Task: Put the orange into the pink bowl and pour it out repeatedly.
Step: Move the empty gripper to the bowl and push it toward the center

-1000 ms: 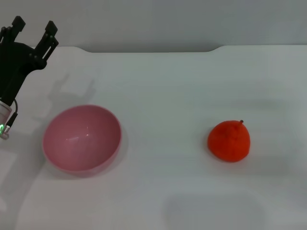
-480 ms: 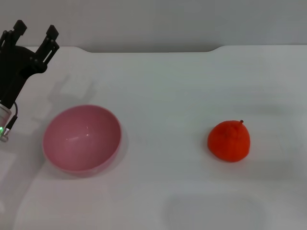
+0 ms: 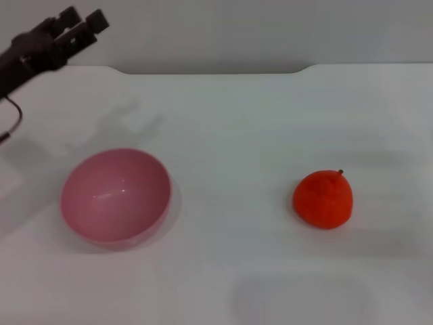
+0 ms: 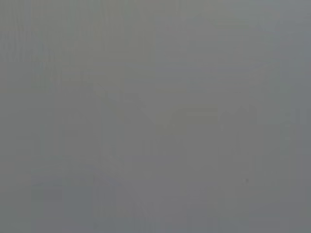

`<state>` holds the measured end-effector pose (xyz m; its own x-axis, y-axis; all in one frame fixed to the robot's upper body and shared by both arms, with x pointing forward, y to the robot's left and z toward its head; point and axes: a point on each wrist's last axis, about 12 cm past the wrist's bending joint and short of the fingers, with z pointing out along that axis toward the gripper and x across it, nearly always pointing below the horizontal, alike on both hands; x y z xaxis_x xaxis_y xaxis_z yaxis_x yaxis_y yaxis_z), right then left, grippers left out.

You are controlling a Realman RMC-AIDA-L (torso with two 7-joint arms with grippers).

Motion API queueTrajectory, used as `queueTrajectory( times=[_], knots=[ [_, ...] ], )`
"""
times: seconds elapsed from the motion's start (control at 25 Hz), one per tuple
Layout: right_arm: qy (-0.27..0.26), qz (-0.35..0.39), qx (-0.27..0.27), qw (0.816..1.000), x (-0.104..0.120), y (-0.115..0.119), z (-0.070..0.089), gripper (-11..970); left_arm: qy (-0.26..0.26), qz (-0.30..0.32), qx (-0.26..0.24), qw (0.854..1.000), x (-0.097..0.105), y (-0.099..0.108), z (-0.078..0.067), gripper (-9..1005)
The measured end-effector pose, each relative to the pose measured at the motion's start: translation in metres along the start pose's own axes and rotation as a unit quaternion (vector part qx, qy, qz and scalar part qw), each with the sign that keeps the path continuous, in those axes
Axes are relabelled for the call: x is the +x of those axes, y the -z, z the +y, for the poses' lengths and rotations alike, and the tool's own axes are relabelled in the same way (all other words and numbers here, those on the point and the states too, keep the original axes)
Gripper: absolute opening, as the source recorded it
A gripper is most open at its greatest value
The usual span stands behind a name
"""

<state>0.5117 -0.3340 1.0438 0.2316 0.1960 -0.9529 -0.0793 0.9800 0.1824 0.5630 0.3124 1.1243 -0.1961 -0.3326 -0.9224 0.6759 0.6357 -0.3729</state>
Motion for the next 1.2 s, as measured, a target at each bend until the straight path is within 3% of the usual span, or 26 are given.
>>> queueTrajectory(
  times=[0.12,0.2,0.24,0.32,0.4,0.48,0.6,0.8,0.96,1.2],
  knots=[
    [0.0,0.004,-0.001,1.0,0.001,0.001,0.0,534,0.034,0.075,0.069,0.994,-0.04,-0.001,-0.003,788],
    [0.0,0.004,-0.002,1.0,0.001,0.001,0.0,534,0.034,0.075,0.069,0.994,-0.04,-0.001,-0.003,788],
    [0.0,0.004,-0.003,1.0,0.001,0.001,0.001,534,0.061,0.203,0.067,0.975,-0.07,0.0,-0.003,787],
    [0.0,0.003,-0.005,1.0,0.001,-0.001,0.002,534,0.054,0.259,0.033,0.964,-0.078,0.0,-0.001,787],
    [0.0,0.003,-0.008,1.0,0.001,-0.002,0.003,533,0.03,0.334,-0.05,0.941,-0.086,0.002,0.002,786],
    [0.0,0.002,-0.01,1.0,0.0,-0.003,0.003,533,-0.001,0.366,-0.101,0.925,-0.089,0.001,-0.001,786],
    [0.0,0.001,-0.012,1.0,0.0,-0.005,0.004,533,-0.057,0.42,-0.182,0.888,-0.084,-0.003,-0.012,785],
    [0.0,-0.001,-0.01,1.0,-0.001,-0.006,0.003,533,-0.106,0.471,-0.207,0.851,-0.067,-0.016,-0.036,783],
    [0.0,0.0,-0.007,1.0,0.0,-0.005,0.002,533,-0.104,0.497,-0.193,0.84,-0.05,-0.024,-0.045,782],
    [0.001,0.002,-0.009,1.0,0.0,-0.006,0.002,533,-0.09,0.495,-0.201,0.841,-0.034,-0.026,-0.038,780]
  ],
)
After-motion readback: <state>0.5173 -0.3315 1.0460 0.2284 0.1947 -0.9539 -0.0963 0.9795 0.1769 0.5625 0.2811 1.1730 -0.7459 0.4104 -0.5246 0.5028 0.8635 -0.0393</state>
